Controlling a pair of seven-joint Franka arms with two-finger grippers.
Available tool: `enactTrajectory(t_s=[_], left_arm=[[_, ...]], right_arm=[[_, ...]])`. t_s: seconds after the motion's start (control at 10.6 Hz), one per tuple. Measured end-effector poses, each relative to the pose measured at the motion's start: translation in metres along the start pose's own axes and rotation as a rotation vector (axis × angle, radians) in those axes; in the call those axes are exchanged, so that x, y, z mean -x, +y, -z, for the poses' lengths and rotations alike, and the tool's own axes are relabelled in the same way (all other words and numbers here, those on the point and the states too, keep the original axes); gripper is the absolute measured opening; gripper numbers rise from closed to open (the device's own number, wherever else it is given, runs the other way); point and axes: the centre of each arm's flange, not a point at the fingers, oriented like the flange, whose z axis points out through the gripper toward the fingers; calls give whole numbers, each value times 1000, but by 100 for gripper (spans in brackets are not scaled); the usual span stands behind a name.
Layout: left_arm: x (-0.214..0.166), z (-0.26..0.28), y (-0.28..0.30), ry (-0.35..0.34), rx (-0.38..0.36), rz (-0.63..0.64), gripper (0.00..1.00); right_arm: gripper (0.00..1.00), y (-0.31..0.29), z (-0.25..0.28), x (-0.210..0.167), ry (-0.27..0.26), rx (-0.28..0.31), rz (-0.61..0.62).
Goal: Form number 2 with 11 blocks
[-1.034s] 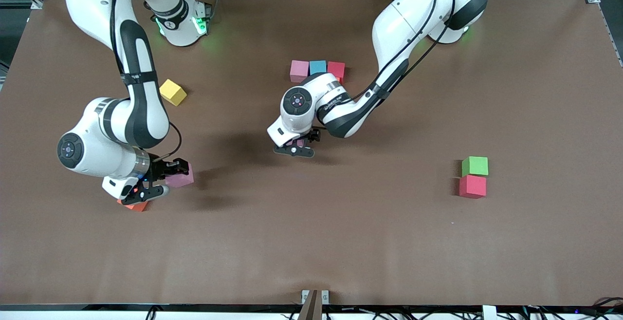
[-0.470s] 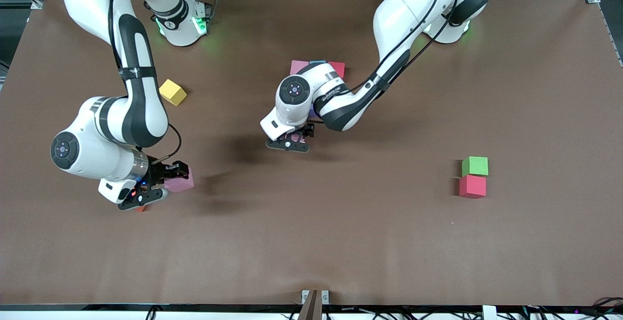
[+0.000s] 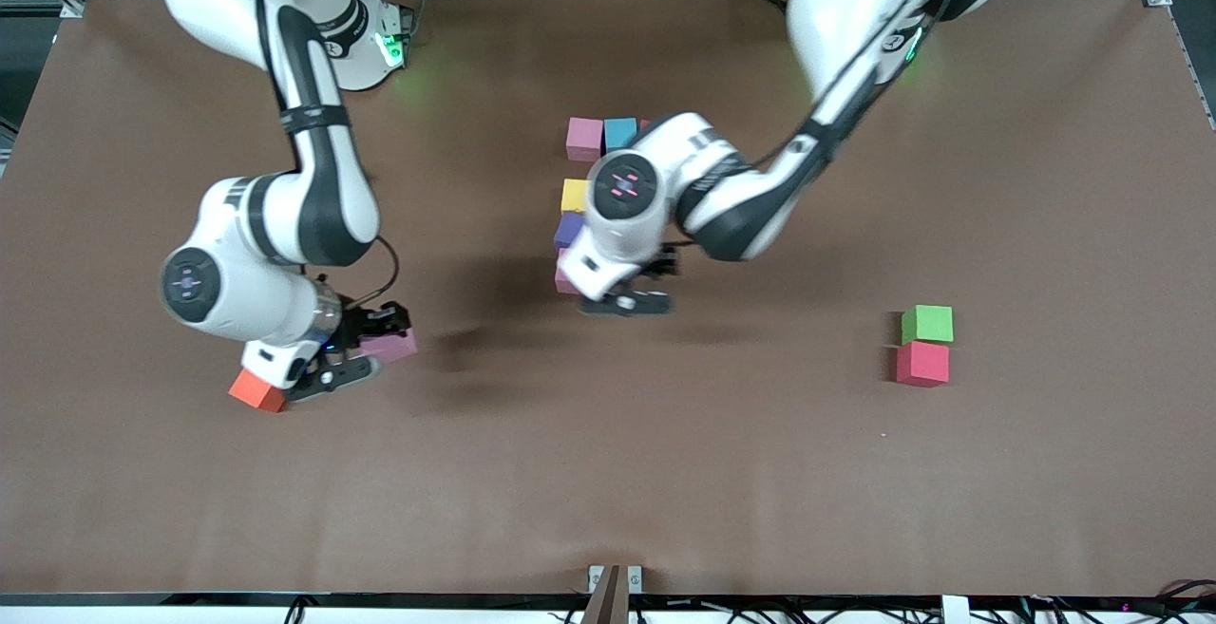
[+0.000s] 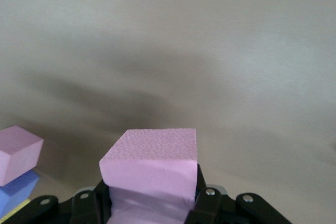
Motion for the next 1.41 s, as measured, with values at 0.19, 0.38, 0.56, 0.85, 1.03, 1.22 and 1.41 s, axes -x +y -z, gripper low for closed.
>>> enactTrajectory(t_s=[0.19, 0.38, 0.56, 0.85, 1.03, 1.22, 1.41], left_arm=[[-32, 21, -74, -12, -78, 90, 100], [-60, 19, -141, -20, -116, 158, 100], [-78, 1, -196, -28, -151, 182, 100], [-106, -31, -292, 11, -103, 127, 100], [-120, -46, -349, 42, -92, 35, 100], [-130, -64, -402, 81, -60, -51, 100], [-136, -87, -422, 82, -35, -104, 100]], right_arm=[[57, -46, -5, -3, 3, 7, 68], [57, -104, -15, -2, 7, 16, 153], [57, -162, -26, 2, 18, 27, 239], [57, -240, -49, 17, 23, 37, 358], [57, -282, -77, 30, 3, 21, 435], [57, -320, -101, 38, -15, 4, 547], [57, -349, -118, 39, -20, -2, 664]])
